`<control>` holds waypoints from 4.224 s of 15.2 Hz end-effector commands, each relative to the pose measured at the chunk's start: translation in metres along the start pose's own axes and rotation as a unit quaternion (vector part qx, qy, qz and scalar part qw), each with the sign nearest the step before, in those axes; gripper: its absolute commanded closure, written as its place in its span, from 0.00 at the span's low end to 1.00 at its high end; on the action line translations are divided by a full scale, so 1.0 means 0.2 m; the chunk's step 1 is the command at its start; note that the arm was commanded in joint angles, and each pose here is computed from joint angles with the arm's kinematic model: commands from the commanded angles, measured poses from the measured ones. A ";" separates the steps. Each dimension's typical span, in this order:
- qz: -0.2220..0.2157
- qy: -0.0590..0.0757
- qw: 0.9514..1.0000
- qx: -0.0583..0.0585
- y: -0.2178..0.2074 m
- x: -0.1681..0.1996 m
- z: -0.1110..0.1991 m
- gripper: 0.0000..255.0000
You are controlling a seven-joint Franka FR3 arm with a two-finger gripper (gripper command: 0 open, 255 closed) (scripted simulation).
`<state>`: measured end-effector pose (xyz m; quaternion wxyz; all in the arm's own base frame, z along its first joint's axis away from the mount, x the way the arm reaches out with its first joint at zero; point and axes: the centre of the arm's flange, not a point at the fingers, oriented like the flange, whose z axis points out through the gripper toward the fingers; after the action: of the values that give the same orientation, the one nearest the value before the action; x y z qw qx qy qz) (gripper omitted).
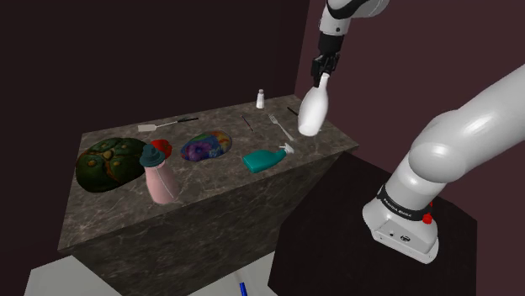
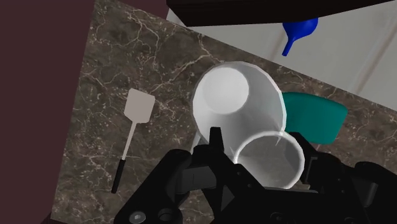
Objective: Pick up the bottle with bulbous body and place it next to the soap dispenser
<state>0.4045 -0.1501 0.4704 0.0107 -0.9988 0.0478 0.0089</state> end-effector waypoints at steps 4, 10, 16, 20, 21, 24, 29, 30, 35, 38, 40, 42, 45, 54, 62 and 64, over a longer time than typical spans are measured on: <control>0.000 0.000 1.000 0.000 -0.01 0.00 -0.14 1.00; 0.000 0.000 1.000 0.000 -0.01 -0.01 -0.29 1.00; 0.000 0.000 1.000 0.000 -0.01 -0.01 -0.45 1.00; 0.000 0.000 1.000 0.000 -0.01 -0.01 -0.56 1.00; 0.000 0.000 1.000 0.000 -0.01 -0.01 -0.58 1.00; 0.000 0.000 1.000 0.000 -0.02 -0.01 -0.66 1.00; 0.000 0.000 1.000 0.000 -0.02 -0.02 -0.79 1.00; 0.000 0.000 1.000 0.000 -0.02 -0.02 -0.82 1.00; 0.000 0.000 1.000 0.000 -0.02 -0.02 -0.95 1.00; 0.000 0.000 1.000 0.000 -0.02 -0.02 -1.03 1.00; 0.000 0.000 1.000 0.000 -0.09 0.00 -1.04 1.00; 0.000 0.000 1.000 0.000 -0.21 0.03 -1.04 1.00; 0.000 0.000 1.000 0.000 -0.41 0.09 -1.04 1.00; 0.000 0.000 1.000 0.000 -0.98 0.24 -1.03 1.00; 0.000 0.000 1.000 0.000 -1.49 0.38 -1.03 1.00; 0.000 0.000 1.000 0.000 -1.61 0.42 -1.03 1.00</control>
<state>0.5179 0.1465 0.6797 0.0102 -0.9988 0.0470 0.0093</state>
